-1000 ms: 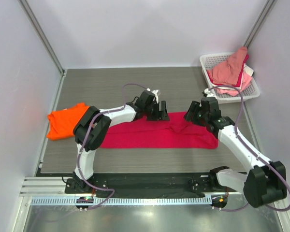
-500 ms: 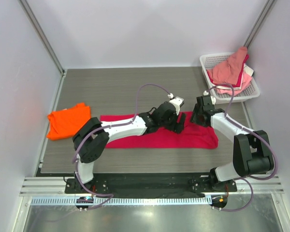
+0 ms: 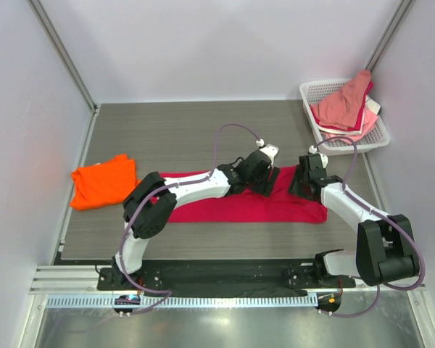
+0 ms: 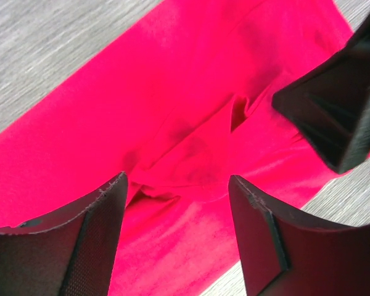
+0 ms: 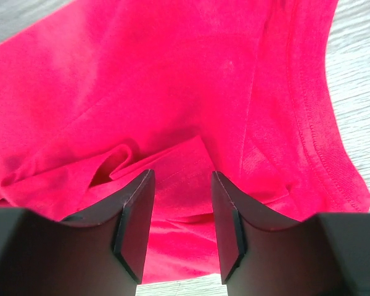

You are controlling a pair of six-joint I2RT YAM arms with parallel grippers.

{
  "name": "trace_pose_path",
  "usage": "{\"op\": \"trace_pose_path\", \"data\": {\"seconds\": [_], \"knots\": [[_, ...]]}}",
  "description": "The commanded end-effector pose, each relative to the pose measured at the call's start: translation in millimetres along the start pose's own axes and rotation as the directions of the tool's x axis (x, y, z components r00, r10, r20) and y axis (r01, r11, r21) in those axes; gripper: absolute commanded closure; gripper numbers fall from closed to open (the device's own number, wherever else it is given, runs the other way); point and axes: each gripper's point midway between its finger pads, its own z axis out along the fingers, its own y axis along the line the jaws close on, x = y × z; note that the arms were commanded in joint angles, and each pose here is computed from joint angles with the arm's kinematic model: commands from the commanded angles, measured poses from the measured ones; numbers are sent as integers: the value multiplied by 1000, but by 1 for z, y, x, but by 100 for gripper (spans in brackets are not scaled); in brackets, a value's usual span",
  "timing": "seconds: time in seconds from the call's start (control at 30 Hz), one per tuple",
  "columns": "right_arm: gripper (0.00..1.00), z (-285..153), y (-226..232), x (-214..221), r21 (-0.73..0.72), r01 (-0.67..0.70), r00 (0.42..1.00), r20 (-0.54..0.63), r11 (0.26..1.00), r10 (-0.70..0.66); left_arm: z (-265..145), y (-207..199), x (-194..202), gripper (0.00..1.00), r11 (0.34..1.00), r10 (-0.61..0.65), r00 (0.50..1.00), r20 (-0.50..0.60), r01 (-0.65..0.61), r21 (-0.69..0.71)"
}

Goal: Fold and stack the t-shirts
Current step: Fold the tshirt

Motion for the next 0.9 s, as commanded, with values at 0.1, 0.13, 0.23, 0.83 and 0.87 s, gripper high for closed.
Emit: {"op": "trace_pose_path", "data": {"seconds": [0.1, 0.13, 0.23, 0.83, 0.87], "knots": [[52, -7, 0, -15, 1, -20, 998, 56, 1000, 20, -5, -16, -7, 34, 998, 53, 999, 7, -54, 20], [52, -7, 0, -15, 3, -22, 998, 58, 1000, 22, -5, -17, -5, 34, 998, 63, 998, 3, -63, 19], [52, -7, 0, -16, -1, -27, 998, 60, 1000, 27, -3, -20, -1, 34, 997, 81, 997, -11, -80, 19], [44, 2, -2, -37, 4, -71, 994, 83, 997, 71, 15, -3, 11, 73, 987, 100, 990, -104, -112, -113], [44, 3, 0, -36, -7, -72, 995, 75, 997, 72, 14, -2, 10, 77, 987, 96, 990, -103, -108, -118]]}}
